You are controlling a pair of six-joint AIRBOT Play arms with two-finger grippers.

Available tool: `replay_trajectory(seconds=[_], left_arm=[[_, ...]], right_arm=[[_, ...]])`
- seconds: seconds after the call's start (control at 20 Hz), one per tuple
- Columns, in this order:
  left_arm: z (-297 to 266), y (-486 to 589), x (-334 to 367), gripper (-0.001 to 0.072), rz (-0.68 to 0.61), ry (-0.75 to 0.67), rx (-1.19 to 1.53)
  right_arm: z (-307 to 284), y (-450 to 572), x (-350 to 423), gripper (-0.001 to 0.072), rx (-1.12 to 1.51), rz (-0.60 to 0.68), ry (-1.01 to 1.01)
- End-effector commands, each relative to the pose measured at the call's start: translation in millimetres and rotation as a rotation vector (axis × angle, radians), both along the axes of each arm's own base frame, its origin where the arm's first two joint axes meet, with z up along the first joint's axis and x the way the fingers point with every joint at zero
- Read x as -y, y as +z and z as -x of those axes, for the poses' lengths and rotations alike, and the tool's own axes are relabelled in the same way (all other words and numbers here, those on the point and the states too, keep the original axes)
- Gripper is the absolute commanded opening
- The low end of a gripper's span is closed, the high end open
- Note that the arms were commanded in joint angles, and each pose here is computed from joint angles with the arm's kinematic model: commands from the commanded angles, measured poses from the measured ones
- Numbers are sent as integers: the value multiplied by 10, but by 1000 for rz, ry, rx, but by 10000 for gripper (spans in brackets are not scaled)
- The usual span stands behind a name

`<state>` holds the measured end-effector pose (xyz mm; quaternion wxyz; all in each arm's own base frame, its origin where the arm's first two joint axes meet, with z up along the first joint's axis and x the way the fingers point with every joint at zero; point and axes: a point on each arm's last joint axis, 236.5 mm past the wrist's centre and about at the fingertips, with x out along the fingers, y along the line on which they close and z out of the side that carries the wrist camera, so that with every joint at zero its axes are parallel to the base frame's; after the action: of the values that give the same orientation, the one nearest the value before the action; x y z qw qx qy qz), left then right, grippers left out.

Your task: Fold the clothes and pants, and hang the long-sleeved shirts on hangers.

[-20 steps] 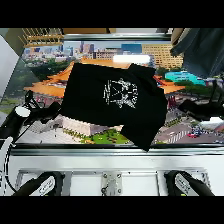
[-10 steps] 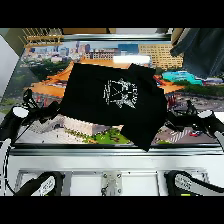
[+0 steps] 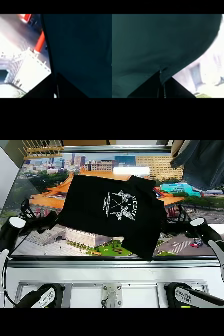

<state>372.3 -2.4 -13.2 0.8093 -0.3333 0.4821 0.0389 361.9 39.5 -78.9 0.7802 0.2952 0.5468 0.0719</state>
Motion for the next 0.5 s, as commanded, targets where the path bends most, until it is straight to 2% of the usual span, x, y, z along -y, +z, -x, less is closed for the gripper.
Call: replay_trajectory(seconds=[0.0,0.1,0.2,0.3,0.45], left_arm=[[-218,659,-107,5,-18,-16,110],[-384,1726,-153,4,-85,-22,346],[-261,2900,-120,5,-161,-23,605],[194,4060,1,5,-240,-24,869],[1069,5152,225,5,-344,-23,1169]], right_arm=[[-265,914,53,12,204,92,111],[-415,1965,29,12,424,149,155],[-364,3151,-12,11,683,219,153],[-45,4241,-73,12,932,280,117],[666,5331,-209,12,1221,350,77]])
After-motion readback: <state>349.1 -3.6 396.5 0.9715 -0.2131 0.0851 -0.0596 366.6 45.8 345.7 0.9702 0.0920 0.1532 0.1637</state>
